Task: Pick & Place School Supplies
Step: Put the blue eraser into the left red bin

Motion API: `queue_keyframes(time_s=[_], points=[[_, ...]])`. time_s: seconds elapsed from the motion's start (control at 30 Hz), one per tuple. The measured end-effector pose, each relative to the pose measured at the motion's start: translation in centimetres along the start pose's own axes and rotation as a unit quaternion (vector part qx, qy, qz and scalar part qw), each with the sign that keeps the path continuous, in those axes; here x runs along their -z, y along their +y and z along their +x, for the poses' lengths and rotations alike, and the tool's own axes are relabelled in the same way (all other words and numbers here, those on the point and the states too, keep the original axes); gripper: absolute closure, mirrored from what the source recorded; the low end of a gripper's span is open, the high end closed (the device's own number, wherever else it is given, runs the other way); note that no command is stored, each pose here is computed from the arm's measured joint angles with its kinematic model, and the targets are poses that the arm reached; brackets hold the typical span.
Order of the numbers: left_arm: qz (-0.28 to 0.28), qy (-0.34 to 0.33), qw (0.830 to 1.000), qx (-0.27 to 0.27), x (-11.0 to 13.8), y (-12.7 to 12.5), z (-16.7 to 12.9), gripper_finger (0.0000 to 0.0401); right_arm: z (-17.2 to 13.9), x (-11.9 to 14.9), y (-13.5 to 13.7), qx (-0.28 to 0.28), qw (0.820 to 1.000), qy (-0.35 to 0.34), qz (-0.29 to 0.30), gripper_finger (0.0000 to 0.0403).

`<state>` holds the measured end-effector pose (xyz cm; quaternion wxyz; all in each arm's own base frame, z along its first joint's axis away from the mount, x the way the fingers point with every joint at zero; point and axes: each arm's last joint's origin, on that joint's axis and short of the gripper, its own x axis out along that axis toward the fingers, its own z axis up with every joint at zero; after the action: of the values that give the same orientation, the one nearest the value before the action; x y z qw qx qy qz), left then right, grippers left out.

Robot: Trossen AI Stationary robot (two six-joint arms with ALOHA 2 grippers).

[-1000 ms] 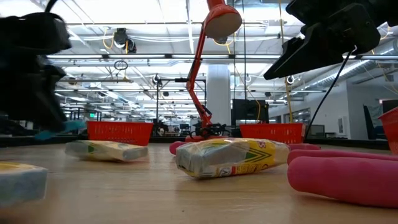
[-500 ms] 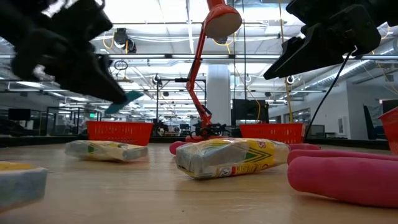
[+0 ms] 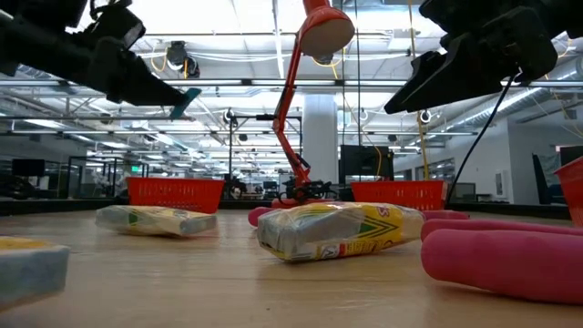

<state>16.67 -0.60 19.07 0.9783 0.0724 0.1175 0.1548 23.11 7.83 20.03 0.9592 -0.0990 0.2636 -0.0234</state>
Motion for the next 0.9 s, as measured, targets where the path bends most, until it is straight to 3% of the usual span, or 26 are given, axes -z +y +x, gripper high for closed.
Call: queue_keyframes(time_s=[0.1,0.3,0.5,0.9], points=[[-0.014,-0.001,1.0,-0.02,0.6,1.6,-0.1,0.0347,0.0,-0.1,0.0,0.0,1.0,-0.004,-0.003,0.0161],[-0.057,0.058,0.994,-0.067,2.2,4.3,0.8,0.0347,0.0,-0.1,-0.1,0.001,1.0,-0.004,-0.002,0.0161],[-0.086,0.098,0.988,-0.081,3.4,6.1,1.4,0.0347,0.0,-0.1,-0.1,0.001,1.0,-0.005,-0.002,0.0161],[-0.11,0.19,0.972,-0.089,6.2,7.5,2.6,0.0348,0.0,-0.2,-0.1,0.004,1.0,-0.008,0.0,0.0161]])
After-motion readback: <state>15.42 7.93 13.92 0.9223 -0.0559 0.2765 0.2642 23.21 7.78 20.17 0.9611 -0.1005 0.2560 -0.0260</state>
